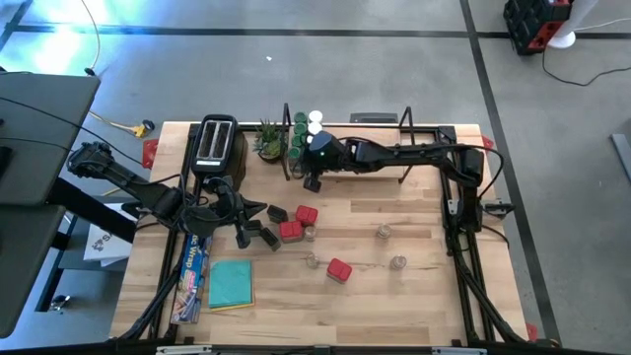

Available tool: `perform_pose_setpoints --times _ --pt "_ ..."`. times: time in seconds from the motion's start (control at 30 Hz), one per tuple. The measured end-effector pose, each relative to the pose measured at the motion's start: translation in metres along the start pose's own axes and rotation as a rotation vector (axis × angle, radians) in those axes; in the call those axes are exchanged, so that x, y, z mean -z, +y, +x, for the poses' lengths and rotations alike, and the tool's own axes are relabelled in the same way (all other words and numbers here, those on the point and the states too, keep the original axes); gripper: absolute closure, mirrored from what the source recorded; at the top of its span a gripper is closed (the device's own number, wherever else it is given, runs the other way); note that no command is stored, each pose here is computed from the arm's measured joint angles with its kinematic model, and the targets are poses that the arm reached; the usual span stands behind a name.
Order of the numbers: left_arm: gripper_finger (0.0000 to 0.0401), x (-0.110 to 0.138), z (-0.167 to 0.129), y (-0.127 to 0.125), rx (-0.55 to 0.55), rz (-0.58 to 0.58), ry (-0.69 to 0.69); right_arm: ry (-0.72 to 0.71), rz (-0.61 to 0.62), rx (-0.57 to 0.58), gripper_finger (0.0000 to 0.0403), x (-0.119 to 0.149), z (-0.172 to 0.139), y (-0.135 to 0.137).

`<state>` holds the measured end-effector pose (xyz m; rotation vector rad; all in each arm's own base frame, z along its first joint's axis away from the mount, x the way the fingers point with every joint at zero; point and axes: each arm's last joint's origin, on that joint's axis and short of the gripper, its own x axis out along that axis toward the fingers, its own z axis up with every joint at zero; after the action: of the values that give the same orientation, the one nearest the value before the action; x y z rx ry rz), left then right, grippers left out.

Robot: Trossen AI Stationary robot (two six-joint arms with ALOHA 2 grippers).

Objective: Shelf spices
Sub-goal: Put the white seasoning bottle on the shelf aligned with the other white seasoning bottles, then put the top red seasoning can on the shelf

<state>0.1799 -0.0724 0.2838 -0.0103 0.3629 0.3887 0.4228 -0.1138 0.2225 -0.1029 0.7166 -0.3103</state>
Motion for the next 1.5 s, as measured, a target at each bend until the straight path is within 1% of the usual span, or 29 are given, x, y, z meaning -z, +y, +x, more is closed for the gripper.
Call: perform_pose_setpoints --times 0.13,0.27,0.43,0.6,0.67,0.73,0.8,0.87,0.93,1.0,1.07,1.13,1.2,1.3,1.37,1.5 --pt "0.0398 0.0 0.0 0.0 0.0 0.0 0.0 0.003 0.006 0.021 0.0403 0.0 0.0 -0.001" --pt "0.0398 0.0 0.0 0.0 0.0 0.0 0.0 -0.014 0.002 0.026 0.0403 -0.005 -0.007 0.001" --pt "0.0398 0.0 0.0 0.0 0.0 0.001 0.0 -0.009 -0.007 0.103 0.0403 -0.019 -0.023 0.001" --pt "0.0398 0.001 0.0 0.0 -0.004 0.01 0.009 -0.013 -0.056 0.094 0.0403 -0.038 -0.041 0.007" --pt "0.0398 0.003 0.0 0.001 -0.01 0.019 0.026 -0.034 -0.098 0.073 0.0403 -0.044 -0.051 0.02" --pt "0.0398 0.006 0.0 0.002 -0.011 0.012 0.047 -0.046 -0.164 0.028 0.0403 -0.045 -0.059 0.042" --pt "0.0398 0.009 0.0 0.003 -0.021 0.008 0.074 -0.034 -0.237 -0.026 0.0403 -0.039 -0.067 0.067" --pt "0.0398 0.012 -0.001 0.004 -0.028 -0.003 0.096 -0.028 -0.271 -0.09 0.0403 -0.03 -0.071 0.091" --pt "0.0398 0.014 -0.002 0.004 -0.034 -0.005 0.108 -0.005 -0.254 -0.156 0.0403 -0.018 -0.072 0.111" --pt "0.0398 0.014 -0.003 0.003 -0.03 -0.005 0.106 0.016 -0.211 -0.194 0.0403 -0.003 -0.07 0.126" --pt "0.0398 0.015 -0.004 0.002 -0.026 -0.004 0.103 -0.005 -0.15 -0.195 0.0403 0.01 -0.065 0.135" --pt "0.0398 0.014 -0.004 0.003 -0.033 -0.002 0.099 -0.045 -0.098 -0.197 0.0399 0.019 -0.06 0.138" --pt "0.0398 0.014 -0.004 0.003 -0.043 -0.003 0.093 -0.068 -0.064 -0.191 0.0384 0.025 -0.056 0.138" --pt "0.0398 0.014 -0.004 0.003 -0.045 -0.003 0.092 -0.07 -0.019 -0.181 0.0335 0.033 -0.05 0.132" --pt "0.0398 0.014 -0.004 0.003 -0.045 -0.003 0.092 -0.058 0.016 -0.183 0.0289 0.036 -0.046 0.125" --pt "0.0398 0.014 -0.004 0.003 -0.045 -0.003 0.092 -0.065 0.055 -0.24 0.0187 0.037 -0.037 0.117"
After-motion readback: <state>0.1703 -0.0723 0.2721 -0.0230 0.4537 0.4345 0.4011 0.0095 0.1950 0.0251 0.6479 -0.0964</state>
